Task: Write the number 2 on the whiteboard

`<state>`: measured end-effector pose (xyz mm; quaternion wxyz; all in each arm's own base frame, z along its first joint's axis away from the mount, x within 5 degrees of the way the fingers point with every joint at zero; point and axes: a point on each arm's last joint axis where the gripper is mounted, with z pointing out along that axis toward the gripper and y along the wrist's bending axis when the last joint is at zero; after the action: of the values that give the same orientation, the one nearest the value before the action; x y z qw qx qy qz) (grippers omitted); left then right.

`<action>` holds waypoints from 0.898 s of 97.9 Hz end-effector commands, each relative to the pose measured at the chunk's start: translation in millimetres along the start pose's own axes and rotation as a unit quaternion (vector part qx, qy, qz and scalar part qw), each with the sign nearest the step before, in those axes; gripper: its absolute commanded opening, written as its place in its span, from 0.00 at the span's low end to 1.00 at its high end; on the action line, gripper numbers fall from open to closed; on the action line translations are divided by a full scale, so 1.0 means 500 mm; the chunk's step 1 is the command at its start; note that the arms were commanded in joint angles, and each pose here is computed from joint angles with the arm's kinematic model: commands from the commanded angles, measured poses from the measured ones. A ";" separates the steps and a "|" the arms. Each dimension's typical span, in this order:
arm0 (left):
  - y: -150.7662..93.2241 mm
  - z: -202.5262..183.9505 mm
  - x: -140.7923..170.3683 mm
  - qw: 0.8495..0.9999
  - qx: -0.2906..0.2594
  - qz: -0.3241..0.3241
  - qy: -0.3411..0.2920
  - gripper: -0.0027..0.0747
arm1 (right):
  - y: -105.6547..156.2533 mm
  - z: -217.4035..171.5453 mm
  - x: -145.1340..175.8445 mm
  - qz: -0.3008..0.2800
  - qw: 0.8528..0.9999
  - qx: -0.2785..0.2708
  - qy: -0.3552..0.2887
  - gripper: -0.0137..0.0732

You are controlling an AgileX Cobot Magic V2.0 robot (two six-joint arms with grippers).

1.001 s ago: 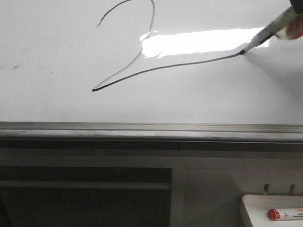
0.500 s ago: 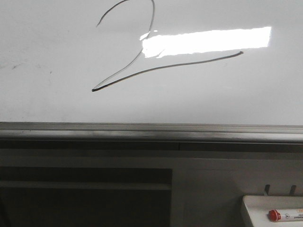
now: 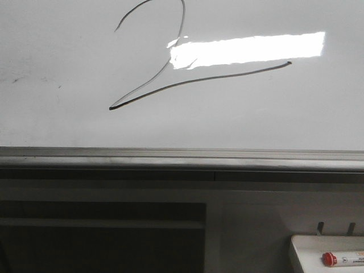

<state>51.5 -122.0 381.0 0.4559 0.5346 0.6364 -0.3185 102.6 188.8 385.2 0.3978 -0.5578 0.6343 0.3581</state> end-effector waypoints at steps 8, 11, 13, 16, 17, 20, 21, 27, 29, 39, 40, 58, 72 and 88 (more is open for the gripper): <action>0.008 0.026 -0.019 1.000 0.015 -0.015 0.004 0.40 | 0.016 -0.004 -0.035 -0.026 0.998 0.010 -0.049 0.09; 0.009 0.032 -0.017 1.000 0.019 -0.017 0.013 0.38 | 0.017 -0.003 -0.037 -0.027 0.998 0.012 -0.052 0.09; 0.010 0.036 -0.016 0.999 0.021 -0.018 0.017 0.38 | 0.018 -0.003 -0.037 -0.027 0.998 0.011 -0.052 0.09; 0.010 0.041 -0.014 0.999 0.023 -0.020 0.023 0.37 | 0.019 -0.003 -0.038 -0.028 0.998 0.012 -0.054 0.09; 0.011 0.043 -0.013 0.999 0.024 -0.020 0.025 0.36 | 0.019 -0.002 -0.038 -0.028 0.998 0.011 -0.054 0.09; 0.012 0.047 -0.012 0.999 0.025 -0.022 0.029 0.35 | 0.019 -0.002 -0.038 -0.028 0.998 0.011 -0.054 0.09; 0.012 0.048 -0.012 0.999 0.025 -0.022 0.030 0.35 | 0.019 -0.002 -0.038 -0.028 0.998 0.011 -0.054 0.09; 0.013 0.050 -0.012 0.999 0.026 -0.023 0.032 0.33 | 0.019 -0.002 -0.038 -0.028 0.998 0.011 -0.054 0.09; 0.014 0.052 -0.011 0.999 0.026 -0.023 0.034 0.33 | 0.019 -0.002 -0.038 -0.028 0.998 0.011 -0.054 0.09; 0.015 0.056 -0.010 0.999 0.027 -0.024 0.037 0.25 | 0.020 -0.002 -0.038 -0.028 0.998 0.009 -0.053 0.09; 0.015 0.056 -0.010 0.999 0.027 -0.024 0.037 0.25 | 0.020 -0.002 -0.038 -0.028 0.998 0.009 -0.053 0.09; 0.015 0.056 -0.011 0.999 0.026 -0.024 0.035 0.01 | 0.021 -0.002 -0.036 -0.027 0.998 0.005 -0.049 0.10; 0.015 0.056 -0.011 0.999 0.026 -0.024 0.035 0.01 | 0.022 -0.002 -0.036 -0.028 0.998 0.004 -0.049 0.30; 0.019 0.055 -0.016 0.999 0.014 -0.027 0.021 0.01 | 0.020 -0.020 -0.046 -0.038 0.996 0.033 -0.074 0.69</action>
<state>66.0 -145.1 359.7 0.3830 0.5636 0.6668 -0.3019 94.0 198.1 387.1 0.4136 -0.5693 0.6129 0.3593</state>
